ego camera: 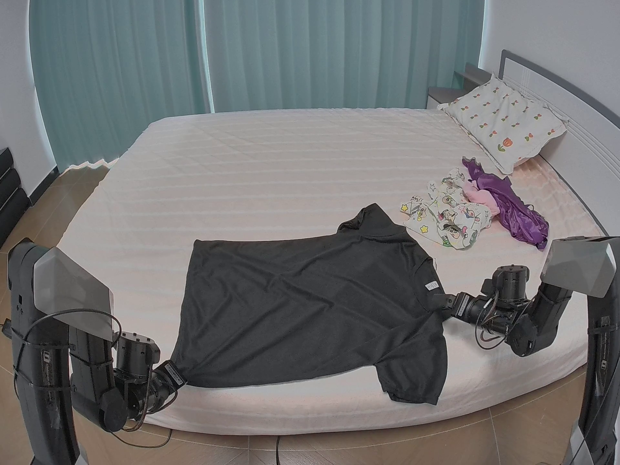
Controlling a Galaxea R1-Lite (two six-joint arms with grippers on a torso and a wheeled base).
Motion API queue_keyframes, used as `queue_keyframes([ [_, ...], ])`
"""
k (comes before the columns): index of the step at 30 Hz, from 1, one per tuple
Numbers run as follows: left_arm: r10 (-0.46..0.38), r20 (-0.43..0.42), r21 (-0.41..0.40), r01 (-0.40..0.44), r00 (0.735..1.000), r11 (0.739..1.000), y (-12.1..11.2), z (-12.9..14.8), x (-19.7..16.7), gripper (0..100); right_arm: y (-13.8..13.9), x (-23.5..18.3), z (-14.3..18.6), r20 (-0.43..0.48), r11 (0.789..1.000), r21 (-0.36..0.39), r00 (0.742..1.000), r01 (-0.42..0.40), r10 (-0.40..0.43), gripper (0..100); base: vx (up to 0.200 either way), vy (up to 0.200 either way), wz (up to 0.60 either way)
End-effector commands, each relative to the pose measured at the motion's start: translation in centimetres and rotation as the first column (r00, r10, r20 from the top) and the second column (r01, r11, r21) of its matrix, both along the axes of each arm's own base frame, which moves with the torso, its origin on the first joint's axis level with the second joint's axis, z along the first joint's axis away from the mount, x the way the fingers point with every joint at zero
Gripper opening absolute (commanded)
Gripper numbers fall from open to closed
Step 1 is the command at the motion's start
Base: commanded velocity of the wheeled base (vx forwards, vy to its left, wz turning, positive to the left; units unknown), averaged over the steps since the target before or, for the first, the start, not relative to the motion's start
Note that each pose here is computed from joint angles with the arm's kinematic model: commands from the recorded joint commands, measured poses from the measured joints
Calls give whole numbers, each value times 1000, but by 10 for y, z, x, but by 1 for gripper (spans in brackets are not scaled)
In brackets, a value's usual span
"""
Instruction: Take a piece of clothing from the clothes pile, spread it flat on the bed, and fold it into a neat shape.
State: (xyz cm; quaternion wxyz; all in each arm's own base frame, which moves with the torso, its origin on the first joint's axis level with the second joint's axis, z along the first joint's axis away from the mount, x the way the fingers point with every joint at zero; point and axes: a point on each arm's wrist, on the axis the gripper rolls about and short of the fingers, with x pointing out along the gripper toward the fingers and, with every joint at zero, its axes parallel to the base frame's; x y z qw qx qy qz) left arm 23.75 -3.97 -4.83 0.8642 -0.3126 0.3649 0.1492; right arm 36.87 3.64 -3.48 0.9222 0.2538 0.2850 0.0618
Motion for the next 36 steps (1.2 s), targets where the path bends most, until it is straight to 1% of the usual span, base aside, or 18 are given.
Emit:
queue_keyframes([
  [1,-3,-2,-16,3,1000,1000,0,0,0,0,-9,-28,20,-42,996,64,998,55,-53,100,0,0,0],
  [3,-5,-2,-16,5,1000,1000,0,0,0,0,-7,-44,19,-88,996,80,995,45,-38,100,0,0,0],
  [4,-3,-2,-16,3,1000,1000,0,0,0,0,-5,-53,18,-113,996,83,993,26,-17,100,0,0,0],
  [8,-5,-4,-18,5,1000,1000,0,0,0,0,8,-75,9,-156,996,82,987,-31,44,100,0,0,0],
  [9,-5,-4,-18,5,1000,1000,0,0,0,0,8,-75,9,-156,996,82,987,-31,44,100,0,0,0],
  [10,-5,-4,-18,5,1000,1000,0,0,0,0,16,-81,2,-166,995,80,984,-56,69,100,0,0,0],
  [12,-6,-5,-16,6,1000,1000,0,-1,0,0,19,-82,-1,-172,995,76,982,-63,76,100,0,0,0],
  [14,-6,-5,-16,6,1000,1000,0,-1,0,0,27,-82,-12,-198,994,64,976,-84,95,100,0,0,0],
  [17,-5,-5,-17,5,1000,1000,0,-1,0,0,30,-80,-19,-206,995,53,974,-89,98,100,0,0,0],
  [21,-6,-5,-16,6,1000,1000,0,-1,0,0,31,-75,-24,-197,995,16,975,-99,100,100,0,0,0],
  [29,-6,-7,-16,6,1000,1000,0,-1,-1,0,32,-70,-28,-189,993,-2,976,-115,112,100,0,0,0],
  [30,-6,-7,-16,6,1000,1000,0,-1,-1,0,32,-69,-28,-184,994,-2,977,-113,111,0,0,0,0],
  [33,-6,-7,-16,6,1000,1000,0,-1,-1,0,31,-56,-26,-141,997,-20,987,-80,77,0,0,0,0],
  [36,-6,-7,-16,6,1000,1000,0,-1,-1,0,28,-48,-24,-126,998,-24,990,-61,57,0,0,0,0],
])
